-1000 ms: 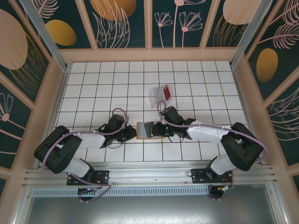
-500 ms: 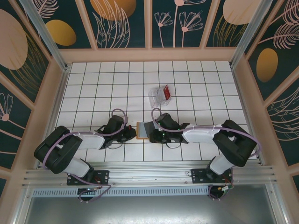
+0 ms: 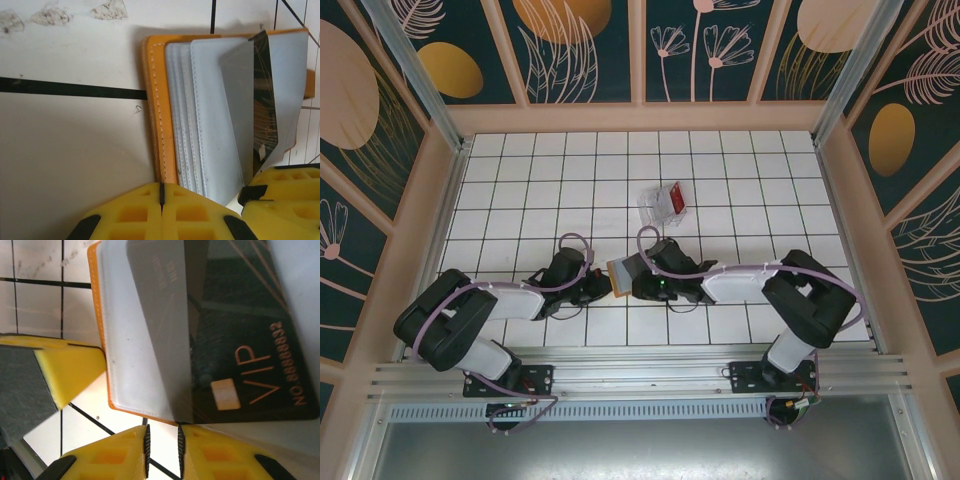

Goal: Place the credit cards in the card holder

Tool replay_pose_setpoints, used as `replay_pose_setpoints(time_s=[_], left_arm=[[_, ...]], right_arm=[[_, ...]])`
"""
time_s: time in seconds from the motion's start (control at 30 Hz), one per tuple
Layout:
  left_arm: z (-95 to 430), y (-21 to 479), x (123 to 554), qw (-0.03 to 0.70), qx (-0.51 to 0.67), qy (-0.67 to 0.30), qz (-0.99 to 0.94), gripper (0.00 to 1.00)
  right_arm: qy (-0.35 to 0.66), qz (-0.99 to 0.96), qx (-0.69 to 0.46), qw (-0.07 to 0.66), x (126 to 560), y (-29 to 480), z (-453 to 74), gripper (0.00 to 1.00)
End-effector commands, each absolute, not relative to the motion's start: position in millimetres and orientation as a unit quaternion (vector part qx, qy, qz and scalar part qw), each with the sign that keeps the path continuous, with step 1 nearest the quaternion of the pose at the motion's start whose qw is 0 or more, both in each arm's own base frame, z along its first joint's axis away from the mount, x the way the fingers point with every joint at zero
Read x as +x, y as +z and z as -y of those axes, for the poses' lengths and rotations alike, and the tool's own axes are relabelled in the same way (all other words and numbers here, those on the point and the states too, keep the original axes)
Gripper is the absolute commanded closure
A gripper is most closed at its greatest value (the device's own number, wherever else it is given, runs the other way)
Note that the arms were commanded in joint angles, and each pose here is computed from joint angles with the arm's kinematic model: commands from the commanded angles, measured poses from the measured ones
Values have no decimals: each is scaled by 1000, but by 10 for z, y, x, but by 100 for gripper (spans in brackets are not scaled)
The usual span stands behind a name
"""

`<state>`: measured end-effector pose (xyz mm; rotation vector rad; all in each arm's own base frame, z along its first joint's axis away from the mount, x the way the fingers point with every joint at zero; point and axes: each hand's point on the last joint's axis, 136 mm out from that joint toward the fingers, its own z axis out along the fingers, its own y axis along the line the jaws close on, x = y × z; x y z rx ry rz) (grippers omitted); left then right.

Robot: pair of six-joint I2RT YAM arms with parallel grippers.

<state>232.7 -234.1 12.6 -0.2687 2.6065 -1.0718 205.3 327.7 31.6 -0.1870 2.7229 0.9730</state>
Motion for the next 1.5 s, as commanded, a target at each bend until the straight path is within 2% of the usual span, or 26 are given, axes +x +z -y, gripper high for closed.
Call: replay_pose_setpoints(time_s=[0.0, 0.17, 0.37, 0.53, 0.73, 0.9, 1.47], left_arm=[[2197, -271, 1975, 86, -96, -324, -937, 93], [2155, -302, 1963, 87, -92, -311, -942, 94], [2126, -209, 2056, 105, -86, -292, -947, 93], [2127, -29, 2197, 135, -86, -285, -945, 87], [2129, 68, 2257, 149, -89, -285, -943, 77], [2180, 31, 2251, 140, -91, -297, -940, 75], [2293, -99, 2225, 115, -94, -320, -936, 74]], right_arm=[[346, -926, -71, 137, 2165, 390, -3435, 75], [347, -924, -81, 138, 2181, 432, -3452, 75], [336, -924, -88, 159, 2214, 714, -3280, 75], [311, -930, -64, 187, 2534, 808, -2923, 74], [285, -940, -75, 170, 2731, 651, -2857, 74], [281, -943, -88, 154, 2717, 562, -2888, 73], [291, -944, -108, 114, 2533, 394, -3085, 72]])
